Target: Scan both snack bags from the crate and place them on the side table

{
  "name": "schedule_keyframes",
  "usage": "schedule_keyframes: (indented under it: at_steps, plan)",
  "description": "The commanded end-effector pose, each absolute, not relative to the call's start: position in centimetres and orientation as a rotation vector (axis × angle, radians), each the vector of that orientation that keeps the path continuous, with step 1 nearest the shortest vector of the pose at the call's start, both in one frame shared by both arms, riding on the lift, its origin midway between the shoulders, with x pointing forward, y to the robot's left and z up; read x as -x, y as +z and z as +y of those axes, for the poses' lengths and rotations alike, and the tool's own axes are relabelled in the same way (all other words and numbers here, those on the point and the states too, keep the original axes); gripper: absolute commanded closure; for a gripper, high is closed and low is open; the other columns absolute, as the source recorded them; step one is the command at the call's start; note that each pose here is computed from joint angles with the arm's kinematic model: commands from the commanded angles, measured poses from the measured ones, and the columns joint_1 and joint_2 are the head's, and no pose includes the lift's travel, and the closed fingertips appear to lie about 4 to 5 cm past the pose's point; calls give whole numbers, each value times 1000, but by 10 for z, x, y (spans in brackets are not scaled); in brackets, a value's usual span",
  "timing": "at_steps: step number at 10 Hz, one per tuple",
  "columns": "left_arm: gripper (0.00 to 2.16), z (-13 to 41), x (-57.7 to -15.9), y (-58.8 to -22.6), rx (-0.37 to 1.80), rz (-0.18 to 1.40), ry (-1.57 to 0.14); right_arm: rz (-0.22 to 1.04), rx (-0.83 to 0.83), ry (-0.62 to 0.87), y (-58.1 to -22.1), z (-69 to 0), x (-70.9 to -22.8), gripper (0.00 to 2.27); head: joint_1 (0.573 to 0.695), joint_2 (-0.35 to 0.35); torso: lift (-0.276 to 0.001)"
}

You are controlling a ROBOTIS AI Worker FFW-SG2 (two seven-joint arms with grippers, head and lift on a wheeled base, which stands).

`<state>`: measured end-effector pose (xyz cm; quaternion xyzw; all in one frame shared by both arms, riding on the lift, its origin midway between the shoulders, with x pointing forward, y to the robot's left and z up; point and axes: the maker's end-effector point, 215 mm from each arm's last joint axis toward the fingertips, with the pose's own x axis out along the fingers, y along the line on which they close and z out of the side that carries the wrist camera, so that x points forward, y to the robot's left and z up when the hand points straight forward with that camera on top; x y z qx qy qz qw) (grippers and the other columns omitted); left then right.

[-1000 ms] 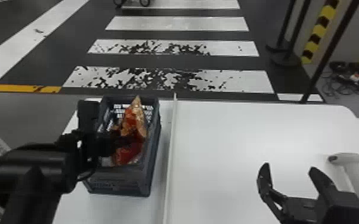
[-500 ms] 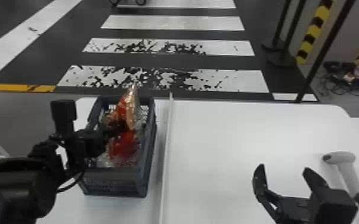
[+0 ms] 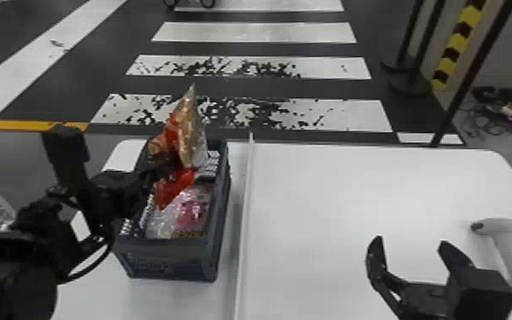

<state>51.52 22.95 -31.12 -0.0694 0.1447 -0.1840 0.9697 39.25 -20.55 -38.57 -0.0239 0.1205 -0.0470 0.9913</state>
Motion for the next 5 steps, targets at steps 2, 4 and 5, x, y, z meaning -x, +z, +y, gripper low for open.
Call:
schedule_keyframes:
  at_steps: [2, 4, 5]
  plan:
    - [2138, 181, -503, -268, 111, 235, -449, 239, 50, -102, -383, -209, -392, 76, 695, 18, -98]
    - [2138, 122, -497, -258, 121, 215, -531, 239, 50, -117, -383, -214, -392, 76, 695, -44, -98]
    - [2138, 91, -496, -247, 136, 184, -573, 241, 50, -120, -383, -215, -391, 76, 695, -67, -98]
